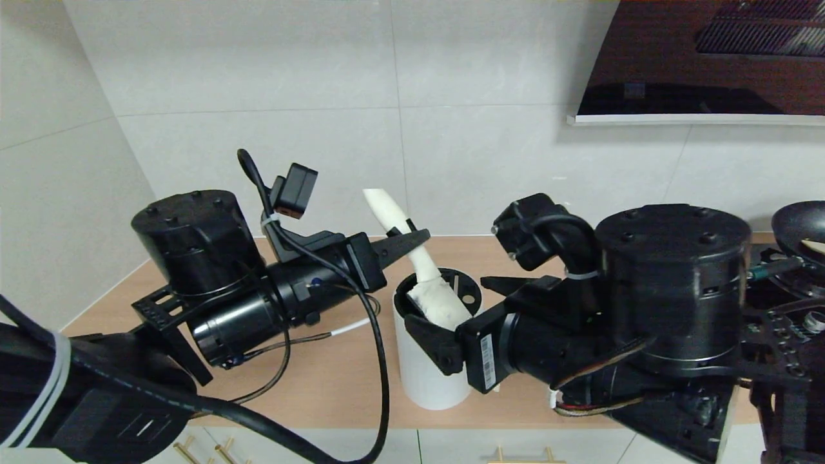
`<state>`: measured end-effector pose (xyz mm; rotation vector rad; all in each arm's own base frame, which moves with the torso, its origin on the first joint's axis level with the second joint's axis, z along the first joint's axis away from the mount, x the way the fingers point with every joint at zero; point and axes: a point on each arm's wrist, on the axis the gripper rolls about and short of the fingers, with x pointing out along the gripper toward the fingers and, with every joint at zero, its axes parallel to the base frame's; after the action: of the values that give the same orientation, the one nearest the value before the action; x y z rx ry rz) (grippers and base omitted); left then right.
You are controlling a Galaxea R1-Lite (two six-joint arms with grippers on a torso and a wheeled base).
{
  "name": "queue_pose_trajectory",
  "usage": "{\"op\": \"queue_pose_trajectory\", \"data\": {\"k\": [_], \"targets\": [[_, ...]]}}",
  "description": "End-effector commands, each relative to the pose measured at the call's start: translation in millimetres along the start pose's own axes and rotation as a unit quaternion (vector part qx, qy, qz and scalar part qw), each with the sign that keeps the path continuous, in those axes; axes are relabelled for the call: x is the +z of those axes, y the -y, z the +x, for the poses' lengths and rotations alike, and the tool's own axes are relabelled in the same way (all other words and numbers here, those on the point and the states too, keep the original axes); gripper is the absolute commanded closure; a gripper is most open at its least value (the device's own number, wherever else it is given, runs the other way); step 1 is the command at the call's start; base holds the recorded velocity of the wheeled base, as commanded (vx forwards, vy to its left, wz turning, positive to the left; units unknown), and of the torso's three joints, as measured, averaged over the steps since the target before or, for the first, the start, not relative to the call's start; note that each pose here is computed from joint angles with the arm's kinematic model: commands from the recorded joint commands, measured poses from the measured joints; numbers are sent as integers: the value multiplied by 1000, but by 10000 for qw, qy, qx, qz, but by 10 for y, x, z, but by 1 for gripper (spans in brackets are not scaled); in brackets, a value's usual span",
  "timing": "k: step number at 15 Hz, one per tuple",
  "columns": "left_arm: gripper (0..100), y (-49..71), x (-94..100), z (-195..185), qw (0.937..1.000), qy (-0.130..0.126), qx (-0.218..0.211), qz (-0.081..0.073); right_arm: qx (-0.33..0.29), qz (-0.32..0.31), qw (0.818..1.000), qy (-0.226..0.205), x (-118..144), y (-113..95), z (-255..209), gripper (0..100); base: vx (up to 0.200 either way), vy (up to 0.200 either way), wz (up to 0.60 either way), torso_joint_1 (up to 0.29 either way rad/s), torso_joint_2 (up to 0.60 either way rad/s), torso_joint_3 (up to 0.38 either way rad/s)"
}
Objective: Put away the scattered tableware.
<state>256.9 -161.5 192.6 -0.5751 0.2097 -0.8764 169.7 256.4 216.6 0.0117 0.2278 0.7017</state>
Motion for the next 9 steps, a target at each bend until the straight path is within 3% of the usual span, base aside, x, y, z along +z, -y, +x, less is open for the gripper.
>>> {"op": "queue_pose_trajectory", "data": {"k": [1,2,3,5,7,8,9], "targets": [[100,29,126,-71,9997,221,-11,86,-58,78,9996,246,135,74,-135,0,0,0,0,0,0,0],[100,11,259,-89,9989,445,19,165,-157,118,9990,411,223,150,-220,0,0,0,0,0,0,0],[100,19,290,-97,9986,498,10,195,-184,121,9988,436,237,171,-238,0,0,0,0,0,0,0],[100,67,620,-97,9935,1031,-94,464,-359,150,9977,563,307,286,-297,0,0,0,0,0,0,0],[100,60,756,-136,9887,1253,-33,821,-458,32,9974,559,296,347,-331,0,0,0,0,0,0,0],[100,10,790,-188,9841,1306,130,1195,-495,-53,9973,535,285,365,-328,0,0,0,0,0,0,0],[100,-14,806,-230,9800,1329,236,1460,-501,-56,9972,550,294,364,-329,0,0,0,0,0,0,0]]}}
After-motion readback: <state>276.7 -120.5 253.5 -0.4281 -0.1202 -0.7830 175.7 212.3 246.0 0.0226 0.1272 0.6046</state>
